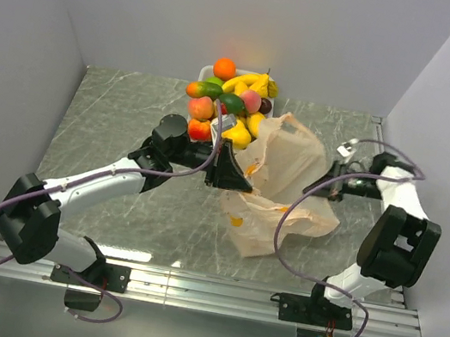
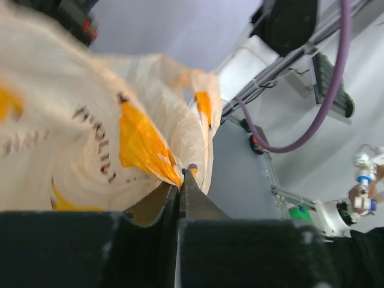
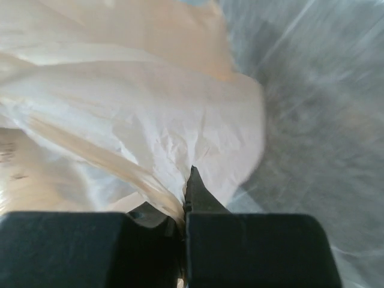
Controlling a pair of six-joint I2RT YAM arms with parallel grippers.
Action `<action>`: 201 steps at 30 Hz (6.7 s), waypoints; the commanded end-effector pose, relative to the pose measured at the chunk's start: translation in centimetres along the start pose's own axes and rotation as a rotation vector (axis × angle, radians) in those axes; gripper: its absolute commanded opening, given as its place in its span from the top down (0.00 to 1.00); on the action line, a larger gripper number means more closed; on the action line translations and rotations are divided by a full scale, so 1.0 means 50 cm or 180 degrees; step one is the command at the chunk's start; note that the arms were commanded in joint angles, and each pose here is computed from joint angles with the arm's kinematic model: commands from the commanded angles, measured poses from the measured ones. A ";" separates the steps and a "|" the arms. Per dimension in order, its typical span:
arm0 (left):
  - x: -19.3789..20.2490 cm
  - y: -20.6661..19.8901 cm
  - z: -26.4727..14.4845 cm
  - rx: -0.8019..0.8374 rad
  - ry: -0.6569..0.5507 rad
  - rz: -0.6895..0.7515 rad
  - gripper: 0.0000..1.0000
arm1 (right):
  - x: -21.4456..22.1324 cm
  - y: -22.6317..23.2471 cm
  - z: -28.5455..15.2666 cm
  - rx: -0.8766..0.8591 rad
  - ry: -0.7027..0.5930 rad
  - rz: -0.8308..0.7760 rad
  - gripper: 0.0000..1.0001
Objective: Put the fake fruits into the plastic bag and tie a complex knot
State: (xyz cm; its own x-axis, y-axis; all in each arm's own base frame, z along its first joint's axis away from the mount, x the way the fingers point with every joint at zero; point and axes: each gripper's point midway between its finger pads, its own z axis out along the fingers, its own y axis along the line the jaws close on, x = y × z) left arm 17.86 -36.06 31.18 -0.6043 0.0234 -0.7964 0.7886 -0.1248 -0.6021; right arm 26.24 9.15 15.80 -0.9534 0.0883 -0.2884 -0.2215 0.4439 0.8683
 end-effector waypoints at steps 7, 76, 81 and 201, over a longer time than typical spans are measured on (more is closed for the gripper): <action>-0.016 0.087 -0.043 -0.0901 -0.0061 0.0089 0.47 | -0.036 0.061 -0.135 0.0703 -0.0675 -0.0619 1.00; -0.261 0.238 -0.200 -0.2783 -0.0113 0.0739 0.60 | -0.003 0.036 -0.045 0.0012 -0.0467 0.0533 1.00; -0.217 0.152 -0.042 -0.2063 0.0179 0.1003 0.57 | -0.001 0.042 -0.049 -0.0060 -0.0499 0.0618 1.00; -0.346 0.392 -0.198 -0.3036 0.0678 0.2547 0.01 | -0.002 -0.042 -0.078 0.0679 -0.0336 0.0344 1.00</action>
State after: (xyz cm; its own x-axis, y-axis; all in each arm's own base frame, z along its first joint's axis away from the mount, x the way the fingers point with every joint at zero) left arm 43.07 -29.53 32.29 -0.1622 0.3271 -0.9310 0.7548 0.6488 0.0965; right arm 25.37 4.71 14.58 -0.9459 0.2479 -0.2092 -0.0172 0.6057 0.7955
